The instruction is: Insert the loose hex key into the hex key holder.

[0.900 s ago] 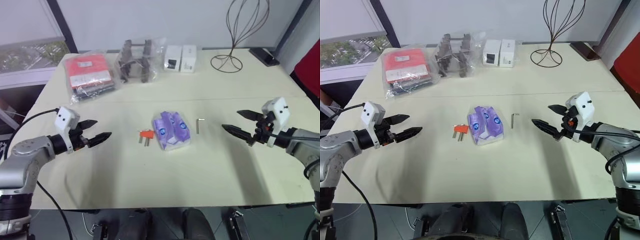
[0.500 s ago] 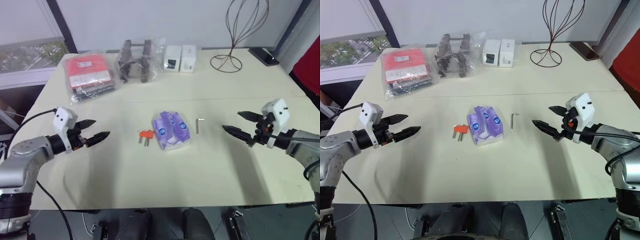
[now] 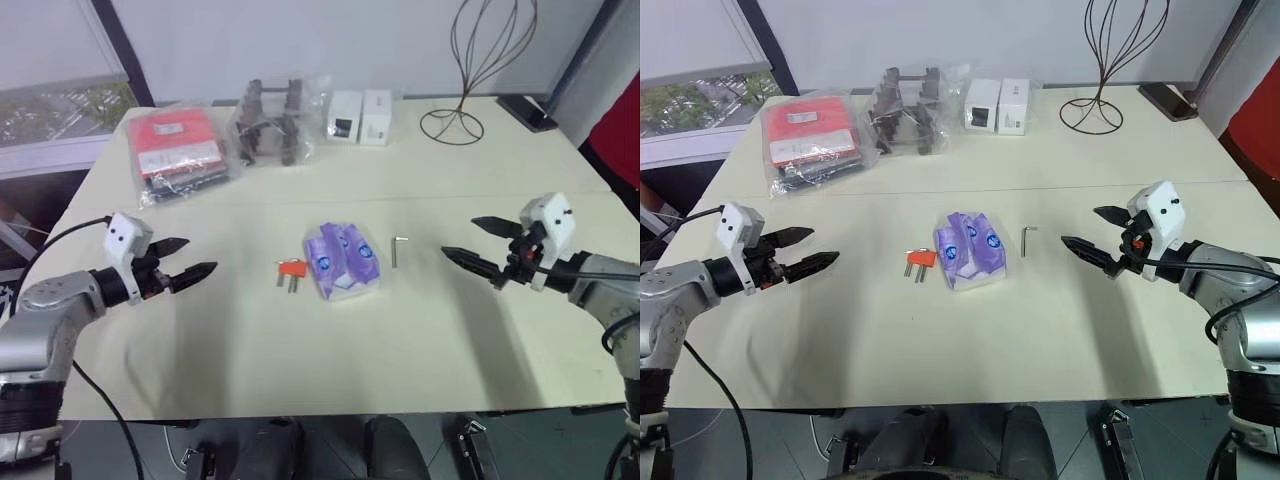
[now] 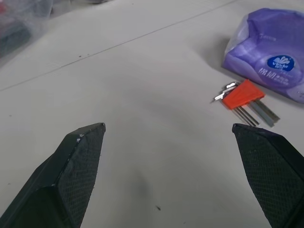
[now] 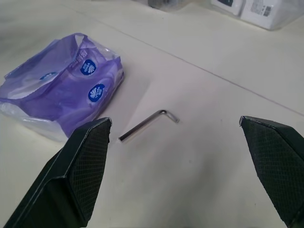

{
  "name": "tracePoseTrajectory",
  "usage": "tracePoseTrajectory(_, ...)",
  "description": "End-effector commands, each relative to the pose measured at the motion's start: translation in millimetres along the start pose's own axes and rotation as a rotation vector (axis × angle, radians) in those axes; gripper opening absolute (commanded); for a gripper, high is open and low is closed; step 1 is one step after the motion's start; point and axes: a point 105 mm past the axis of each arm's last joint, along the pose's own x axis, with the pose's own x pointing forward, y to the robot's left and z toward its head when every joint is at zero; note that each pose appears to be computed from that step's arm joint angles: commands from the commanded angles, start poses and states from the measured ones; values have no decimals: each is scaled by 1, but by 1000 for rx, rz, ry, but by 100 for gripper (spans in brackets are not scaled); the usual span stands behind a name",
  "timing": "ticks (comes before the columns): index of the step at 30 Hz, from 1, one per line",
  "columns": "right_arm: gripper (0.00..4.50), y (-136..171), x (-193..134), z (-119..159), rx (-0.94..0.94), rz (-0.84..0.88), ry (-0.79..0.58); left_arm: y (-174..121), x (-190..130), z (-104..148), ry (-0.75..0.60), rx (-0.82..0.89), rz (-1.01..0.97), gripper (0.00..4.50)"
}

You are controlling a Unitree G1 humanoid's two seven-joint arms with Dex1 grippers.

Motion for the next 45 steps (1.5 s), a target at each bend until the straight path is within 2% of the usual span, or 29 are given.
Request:
tracePoseTrajectory(1, 450, 26, 7, 12, -87, 145, -4, -7, 1, 19, 2, 105, -89, 447)
tracePoseTrajectory(7, 450, 67, 28, 4, -273, 350, 62, -31, 6, 38, 53, 198, -315, 447)
tracePoseTrajectory(13, 450, 92, 54, -10, -486, 466, 72, -50, 12, 42, 117, 251, -475, 447)
tracePoseTrajectory(18, 450, 93, 84, -22, -617, 454, 56, -61, 22, 41, 103, 252, -510, 447)
tracePoseTrajectory(25, 450, 99, 108, -30, -730, 458, 23, -64, 25, 31, 90, 214, -481, 447)
tracePoseTrajectory(28, 363, 103, 111, -30, -743, 478, 5, -65, 24, 28, 89, 203, -469, 450)
tracePoseTrajectory(30, 270, 104, 111, -30, -745, 485, -3, -65, 24, 26, 88, 197, -462, 450)
tracePoseTrajectory(33, 99, 104, 110, -29, -746, 491, -9, -65, 23, 24, 86, 191, -450, 450)
tracePoseTrajectory(35, 6, 103, 109, -29, -748, 494, -8, -65, 23, 22, 87, 189, -446, 450)
tracePoseTrajectory(40, 6, 100, 109, -22, -747, 465, -25, -65, 25, 22, 85, 186, -441, 450)
tracePoseTrajectory(44, 6, 75, 107, 7, -748, 307, -99, -63, 28, 24, 69, 189, -432, 450)
tracePoseTrajectory(45, 6, 61, 103, 19, -742, 235, -115, -63, 29, 27, 53, 181, -429, 450)
